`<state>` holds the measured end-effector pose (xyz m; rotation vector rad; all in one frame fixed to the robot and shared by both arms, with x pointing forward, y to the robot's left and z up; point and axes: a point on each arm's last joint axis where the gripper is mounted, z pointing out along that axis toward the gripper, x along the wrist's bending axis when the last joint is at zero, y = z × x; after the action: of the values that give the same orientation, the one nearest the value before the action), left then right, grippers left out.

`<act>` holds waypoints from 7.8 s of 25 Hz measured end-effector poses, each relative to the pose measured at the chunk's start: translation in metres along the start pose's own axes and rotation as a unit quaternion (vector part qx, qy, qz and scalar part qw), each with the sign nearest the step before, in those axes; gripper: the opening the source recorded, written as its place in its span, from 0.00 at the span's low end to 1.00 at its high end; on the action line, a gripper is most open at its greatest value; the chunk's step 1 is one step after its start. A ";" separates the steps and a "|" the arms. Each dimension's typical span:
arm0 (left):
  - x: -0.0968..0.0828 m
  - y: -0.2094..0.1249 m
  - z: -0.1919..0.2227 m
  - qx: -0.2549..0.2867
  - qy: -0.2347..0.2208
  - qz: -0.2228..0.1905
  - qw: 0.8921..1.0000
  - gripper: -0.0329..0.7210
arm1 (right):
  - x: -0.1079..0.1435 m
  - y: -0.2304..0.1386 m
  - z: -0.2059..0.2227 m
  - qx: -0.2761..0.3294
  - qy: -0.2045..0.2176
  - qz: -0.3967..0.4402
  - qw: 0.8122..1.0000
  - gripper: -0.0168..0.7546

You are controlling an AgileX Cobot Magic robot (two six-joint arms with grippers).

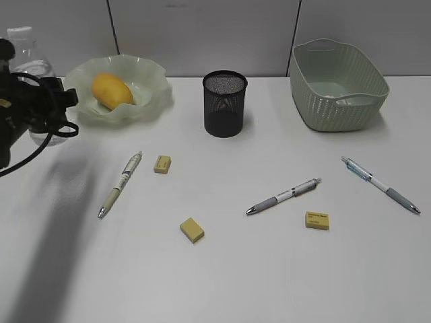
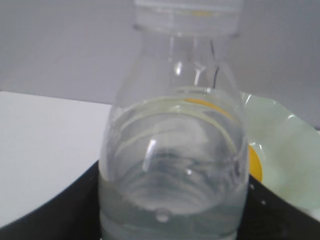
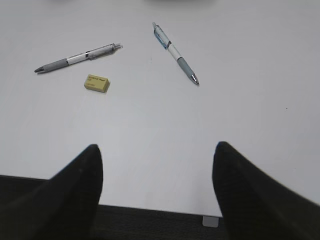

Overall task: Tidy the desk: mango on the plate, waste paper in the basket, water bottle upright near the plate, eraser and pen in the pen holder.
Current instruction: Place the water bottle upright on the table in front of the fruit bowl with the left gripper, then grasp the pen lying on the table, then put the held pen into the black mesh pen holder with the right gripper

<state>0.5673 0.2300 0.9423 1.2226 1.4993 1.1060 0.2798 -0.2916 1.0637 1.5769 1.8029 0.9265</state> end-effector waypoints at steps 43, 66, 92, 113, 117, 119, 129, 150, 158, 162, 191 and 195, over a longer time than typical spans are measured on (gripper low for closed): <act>-0.006 -0.068 0.032 -0.023 -0.034 0.007 0.999 0.82 | 0.001 0.000 0.000 0.000 0.004 0.002 1.000 0.72; -0.005 -0.024 -0.049 0.136 -0.142 0.063 0.978 0.83 | 0.001 0.000 0.000 0.000 0.004 0.002 1.000 0.72; 0.031 0.089 -0.204 0.472 -0.153 0.172 0.851 0.65 | 0.001 0.001 0.000 -0.005 0.004 0.003 1.000 0.72; 0.078 0.067 -0.297 0.257 -0.190 0.137 0.937 0.64 | 0.001 0.049 0.085 0.190 -0.009 -0.003 0.982 0.71; 0.078 0.066 -0.296 0.259 -0.190 0.138 0.937 0.64 | 0.001 0.082 0.120 0.235 -0.012 -0.020 0.972 0.68; 0.078 0.066 -0.296 0.259 -0.190 0.138 0.937 0.63 | 0.002 0.098 0.143 0.259 -0.009 -0.032 0.965 0.68; 0.078 0.066 -0.296 0.259 -0.190 0.138 0.937 0.62 | 0.002 0.150 0.236 0.321 0.004 -0.094 0.942 0.67; 0.079 0.066 -0.296 0.258 -0.185 0.143 0.937 0.62 | -0.006 0.093 0.357 0.394 0.033 -0.234 0.888 0.67; 0.079 0.066 -0.296 0.258 -0.185 0.143 0.937 0.62 | -0.013 0.072 0.376 0.416 0.035 -0.229 0.879 0.66; 0.079 0.066 -0.296 0.258 -0.185 0.143 0.937 0.62 | -0.014 0.070 0.385 0.414 0.036 -0.228 0.881 0.62; 0.079 0.066 -0.296 0.257 -0.185 0.143 0.938 0.62 | -0.003 0.086 0.377 0.394 0.052 -0.190 0.898 0.20; 0.079 0.066 -0.296 0.257 -0.185 0.143 0.938 0.62 | 0.013 0.108 0.358 0.358 0.071 -0.182 0.913 0.20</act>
<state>0.2829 0.2854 1.0624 1.9418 1.3804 0.6121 0.6245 -0.2243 0.9353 1.4857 2.6179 0.1977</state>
